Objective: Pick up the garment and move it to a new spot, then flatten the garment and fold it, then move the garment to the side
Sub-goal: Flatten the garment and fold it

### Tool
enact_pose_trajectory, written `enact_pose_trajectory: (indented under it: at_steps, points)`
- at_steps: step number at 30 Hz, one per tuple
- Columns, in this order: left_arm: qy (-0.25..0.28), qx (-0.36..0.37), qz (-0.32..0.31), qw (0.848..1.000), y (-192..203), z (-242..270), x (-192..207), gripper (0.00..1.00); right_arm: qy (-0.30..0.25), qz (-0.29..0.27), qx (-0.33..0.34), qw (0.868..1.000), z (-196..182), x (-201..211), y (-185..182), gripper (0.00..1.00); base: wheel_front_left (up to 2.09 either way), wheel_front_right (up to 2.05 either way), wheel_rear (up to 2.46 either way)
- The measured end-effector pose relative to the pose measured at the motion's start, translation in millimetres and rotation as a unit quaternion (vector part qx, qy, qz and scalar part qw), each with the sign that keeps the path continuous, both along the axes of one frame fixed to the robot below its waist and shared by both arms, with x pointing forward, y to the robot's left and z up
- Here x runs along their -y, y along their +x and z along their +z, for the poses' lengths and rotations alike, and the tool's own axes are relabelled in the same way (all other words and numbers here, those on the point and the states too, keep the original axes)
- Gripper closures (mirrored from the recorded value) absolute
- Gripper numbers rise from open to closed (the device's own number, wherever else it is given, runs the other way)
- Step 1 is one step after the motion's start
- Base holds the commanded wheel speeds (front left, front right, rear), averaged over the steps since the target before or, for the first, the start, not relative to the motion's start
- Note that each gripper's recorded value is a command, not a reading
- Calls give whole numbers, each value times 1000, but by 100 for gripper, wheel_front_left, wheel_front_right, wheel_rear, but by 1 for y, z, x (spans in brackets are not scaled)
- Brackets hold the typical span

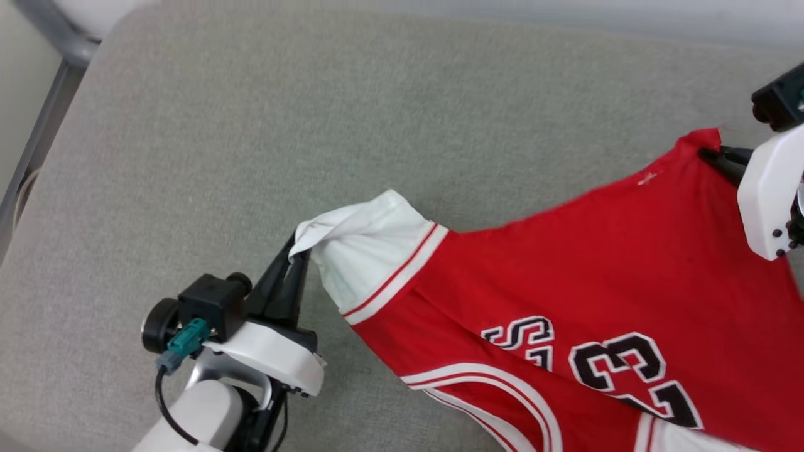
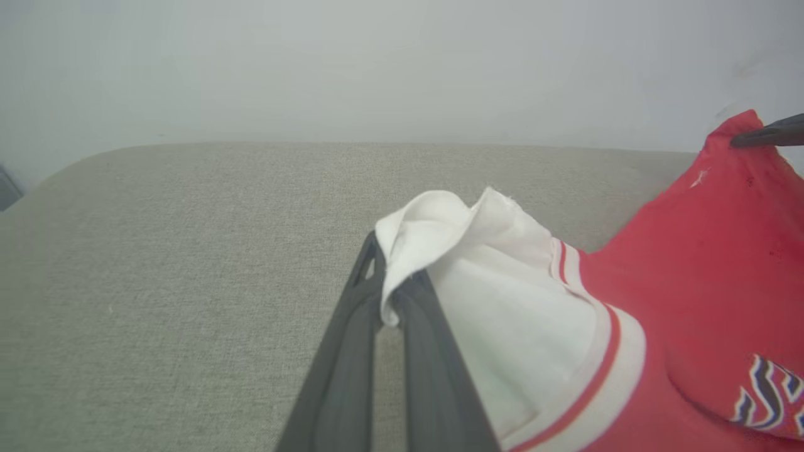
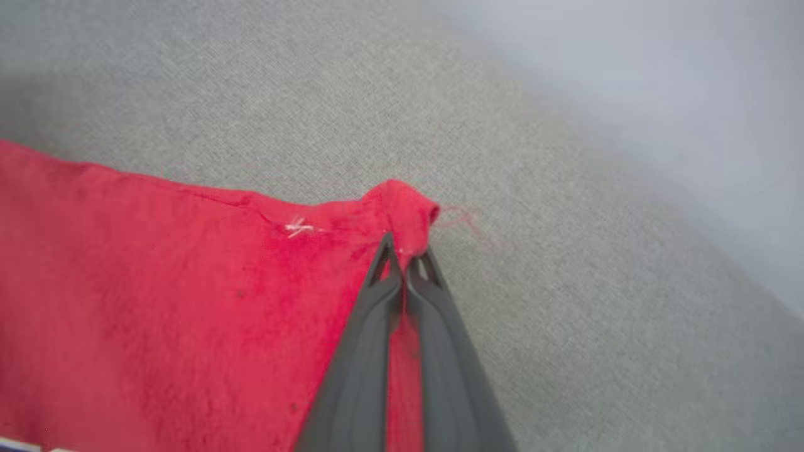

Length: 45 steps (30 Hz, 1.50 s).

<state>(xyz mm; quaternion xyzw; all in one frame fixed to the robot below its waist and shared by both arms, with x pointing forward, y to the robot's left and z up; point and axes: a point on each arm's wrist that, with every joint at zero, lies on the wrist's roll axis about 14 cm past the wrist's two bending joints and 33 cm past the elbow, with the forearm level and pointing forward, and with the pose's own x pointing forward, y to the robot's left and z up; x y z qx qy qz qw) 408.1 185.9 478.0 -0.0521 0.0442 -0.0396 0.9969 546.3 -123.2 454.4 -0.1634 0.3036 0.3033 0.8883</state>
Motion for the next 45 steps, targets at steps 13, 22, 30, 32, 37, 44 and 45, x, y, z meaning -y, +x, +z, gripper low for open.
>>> enact_pose_trajectory:
  at_steps: [13, 22, 30, 32, 37, 44, 45]
  points:
    - [72, 151, -61, 984, 15, 129, 6, 100, 108, -34, 199, 973, 140, 31, -32, 100, 0, 0, 0]
    - [118, 247, -121, 954, 41, 225, 32, 100, 140, -57, 292, 944, 205, 46, -33, 100, 0, 0, 0]
    - [142, 288, -144, 936, 90, 277, 54, 100, 137, -83, 350, 923, 248, 56, 2, 100, 0, 0, 0]
    - [146, 297, -147, 932, 106, 289, 59, 100, 133, -93, 365, 917, 259, 61, 16, 100, 0, 0, 0]
    - [166, 313, -148, 923, 148, 313, 68, 100, 121, -116, 396, 903, 281, 71, 52, 100, 0, 0, 0]
    - [184, 347, -135, 910, 205, 352, 80, 100, 109, -139, 444, 878, 312, 82, 100, 100, 0, 0, 0]
    - [190, 353, -133, 906, 212, 356, 82, 100, 105, -140, 450, 875, 316, 82, 106, 100, 0, 0, 0]
